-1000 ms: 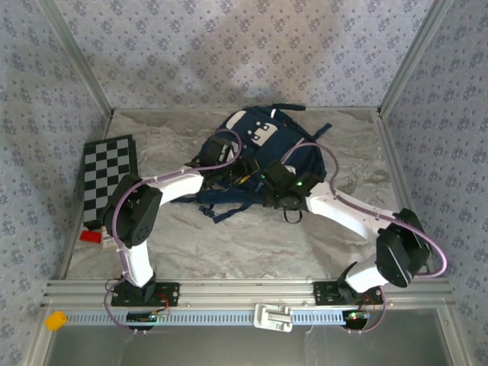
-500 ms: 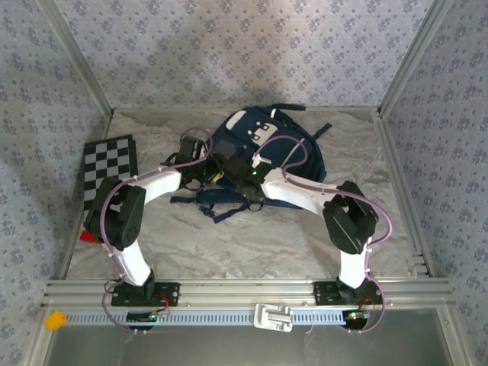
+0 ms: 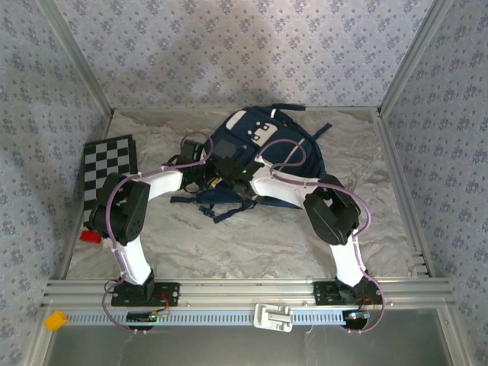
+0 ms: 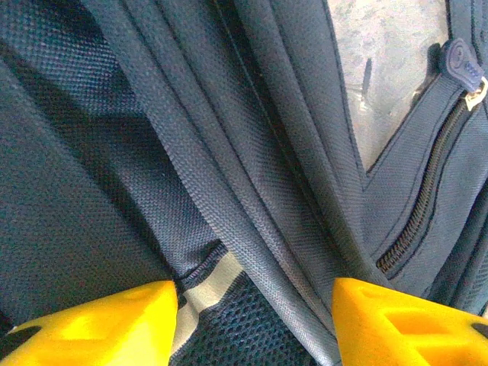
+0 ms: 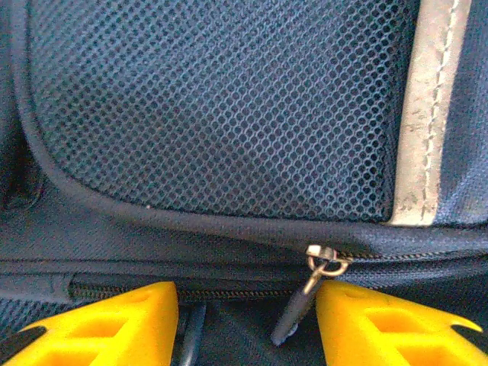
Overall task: Pack the student bag
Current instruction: Zip the student bag at the center of the table.
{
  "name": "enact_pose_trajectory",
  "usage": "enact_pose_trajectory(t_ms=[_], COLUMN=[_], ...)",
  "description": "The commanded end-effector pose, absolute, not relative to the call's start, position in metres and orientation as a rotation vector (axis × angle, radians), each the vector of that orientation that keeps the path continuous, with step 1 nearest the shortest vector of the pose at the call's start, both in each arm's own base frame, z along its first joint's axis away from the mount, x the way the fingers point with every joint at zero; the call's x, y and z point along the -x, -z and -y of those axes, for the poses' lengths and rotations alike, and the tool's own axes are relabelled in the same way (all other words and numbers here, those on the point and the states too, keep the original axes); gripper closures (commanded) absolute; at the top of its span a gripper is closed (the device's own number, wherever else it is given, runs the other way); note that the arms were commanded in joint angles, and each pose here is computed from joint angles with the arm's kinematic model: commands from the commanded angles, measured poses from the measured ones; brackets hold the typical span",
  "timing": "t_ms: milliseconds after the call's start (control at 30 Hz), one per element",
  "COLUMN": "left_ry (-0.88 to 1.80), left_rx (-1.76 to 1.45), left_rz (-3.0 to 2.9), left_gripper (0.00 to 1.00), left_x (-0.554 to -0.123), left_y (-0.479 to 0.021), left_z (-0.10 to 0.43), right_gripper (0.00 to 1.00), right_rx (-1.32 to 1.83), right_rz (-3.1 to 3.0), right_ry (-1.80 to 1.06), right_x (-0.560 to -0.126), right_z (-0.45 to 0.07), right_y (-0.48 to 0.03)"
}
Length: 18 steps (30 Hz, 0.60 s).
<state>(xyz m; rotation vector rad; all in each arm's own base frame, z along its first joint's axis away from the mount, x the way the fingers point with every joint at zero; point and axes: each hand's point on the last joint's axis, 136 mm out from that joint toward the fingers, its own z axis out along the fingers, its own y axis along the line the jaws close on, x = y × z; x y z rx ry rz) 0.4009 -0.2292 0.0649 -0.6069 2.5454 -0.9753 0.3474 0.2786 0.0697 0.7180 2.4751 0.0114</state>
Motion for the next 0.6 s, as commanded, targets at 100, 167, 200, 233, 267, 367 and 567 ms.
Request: enact_pose_trajectory(t_ms=[100,167,200,233,267,367,567], left_ry=[0.833,0.8,0.79,0.778,0.764,0.723,0.696], left_rx=[0.622,0.639,0.643,0.646,0.643,0.647,0.647], left_rz=[-2.617,-2.632,-2.633,-2.636,-2.639,-2.648,-2.654], left_gripper=[0.44,0.44,0.44,0.44,0.44,0.44,0.44], left_x=[-0.391,-0.388,-0.388,-0.388,-0.388,-0.387,-0.387], left_y=[-0.04,-0.033,-0.032,-0.03,-0.028,-0.025,-0.022], left_z=[0.216,0.212,0.211,0.21,0.208,0.204,0.201], right_gripper=[0.53,0.58,0.6,0.63,0.66,0.77,0.87], right_rx=[-0.779,-0.779,-0.774,-0.771,-0.769,-0.743,-0.706], right_rz=[-2.414,-2.418,-2.418,-2.416,-2.41,-2.41,-2.403], right_ry=[0.099,0.108,0.112,0.121,0.115,0.092,0.065], right_x=[-0.359,-0.358,-0.357,-0.355,-0.353,-0.351,-0.348], right_z=[-0.259,-0.257,-0.256,-0.255,-0.254,-0.254,-0.25], right_y=[-0.063,-0.061,-0.062,-0.062,-0.065,-0.069,-0.083])
